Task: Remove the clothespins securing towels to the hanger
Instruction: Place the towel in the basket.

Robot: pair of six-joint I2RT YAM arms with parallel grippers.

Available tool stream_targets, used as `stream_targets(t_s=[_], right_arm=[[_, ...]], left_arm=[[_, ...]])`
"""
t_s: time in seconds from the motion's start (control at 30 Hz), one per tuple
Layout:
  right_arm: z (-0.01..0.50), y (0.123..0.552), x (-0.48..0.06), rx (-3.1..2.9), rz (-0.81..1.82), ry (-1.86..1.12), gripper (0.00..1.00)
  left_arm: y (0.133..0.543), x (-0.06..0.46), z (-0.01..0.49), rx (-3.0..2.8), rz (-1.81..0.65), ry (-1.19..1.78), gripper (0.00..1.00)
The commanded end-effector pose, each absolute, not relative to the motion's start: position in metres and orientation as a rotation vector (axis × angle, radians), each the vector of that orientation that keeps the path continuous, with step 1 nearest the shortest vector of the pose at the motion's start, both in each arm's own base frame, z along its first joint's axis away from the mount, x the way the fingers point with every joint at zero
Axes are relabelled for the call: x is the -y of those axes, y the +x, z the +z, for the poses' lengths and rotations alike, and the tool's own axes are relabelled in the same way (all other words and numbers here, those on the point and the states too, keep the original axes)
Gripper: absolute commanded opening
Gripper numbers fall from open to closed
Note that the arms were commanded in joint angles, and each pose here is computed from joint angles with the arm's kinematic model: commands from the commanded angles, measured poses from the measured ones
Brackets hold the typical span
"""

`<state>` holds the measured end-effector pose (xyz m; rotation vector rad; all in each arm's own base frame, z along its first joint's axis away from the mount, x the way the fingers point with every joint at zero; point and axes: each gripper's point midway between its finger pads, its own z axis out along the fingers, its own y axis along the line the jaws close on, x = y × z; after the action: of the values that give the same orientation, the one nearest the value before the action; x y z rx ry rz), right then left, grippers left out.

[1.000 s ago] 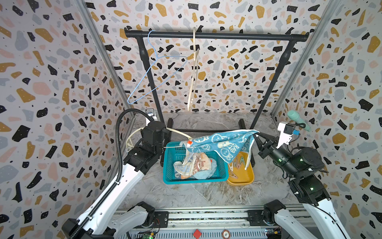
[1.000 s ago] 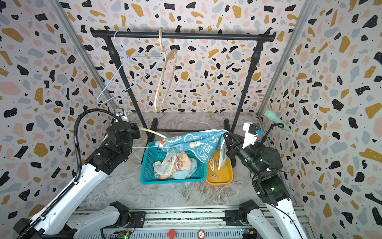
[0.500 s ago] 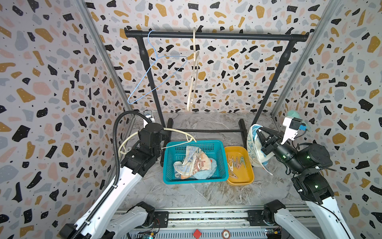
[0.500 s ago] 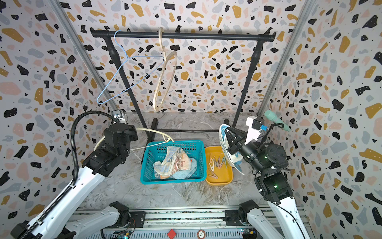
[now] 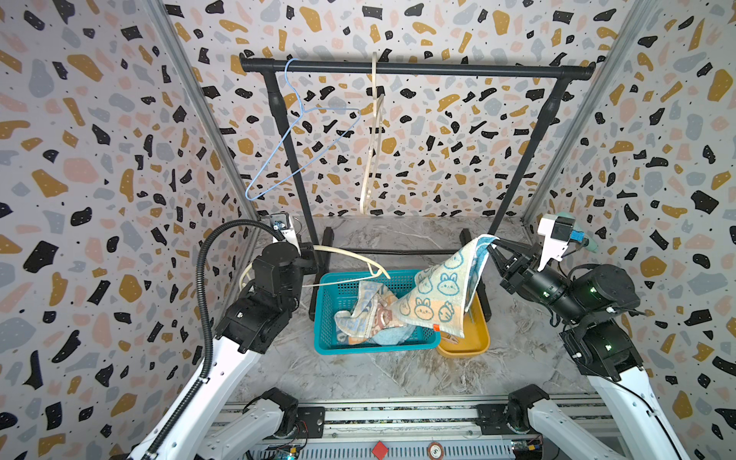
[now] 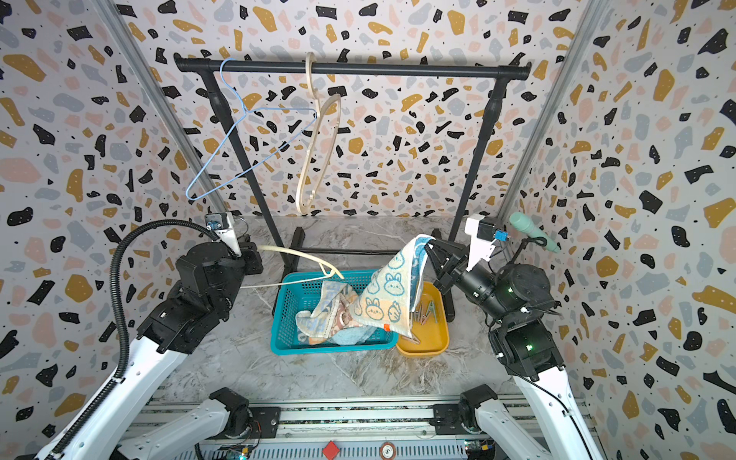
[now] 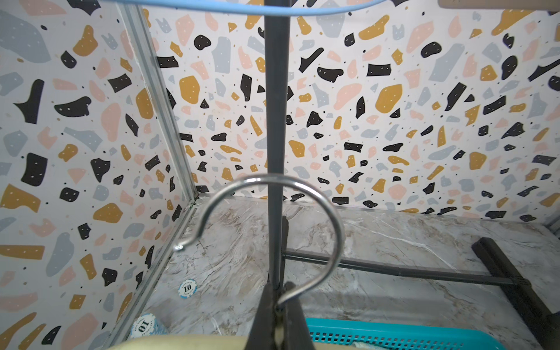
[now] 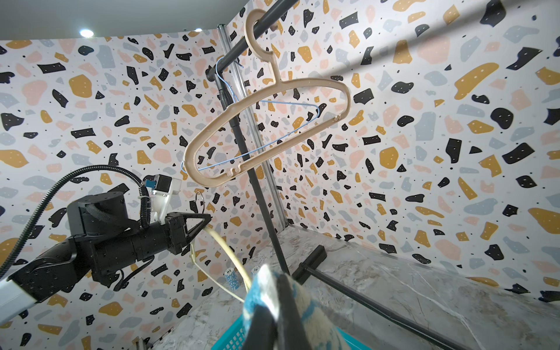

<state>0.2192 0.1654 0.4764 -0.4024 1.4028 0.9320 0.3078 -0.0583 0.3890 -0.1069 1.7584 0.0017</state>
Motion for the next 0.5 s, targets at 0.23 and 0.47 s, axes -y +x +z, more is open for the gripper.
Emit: stream_targets(t_s=[0.23, 0.47], right_arm=[[0.500, 0.215, -0.184, -1.323, 1.030, -0.515, 0.00], [0.503, 0.214, -0.194, -1.306, 1.067, -0.553, 0.00]], left_arm=[[0.289, 0.065, 0.449, -1.609, -0.173, -0.105, 0.00], [0.286, 0.067, 0.453, -1.599, -0.198, -0.104, 0.00]])
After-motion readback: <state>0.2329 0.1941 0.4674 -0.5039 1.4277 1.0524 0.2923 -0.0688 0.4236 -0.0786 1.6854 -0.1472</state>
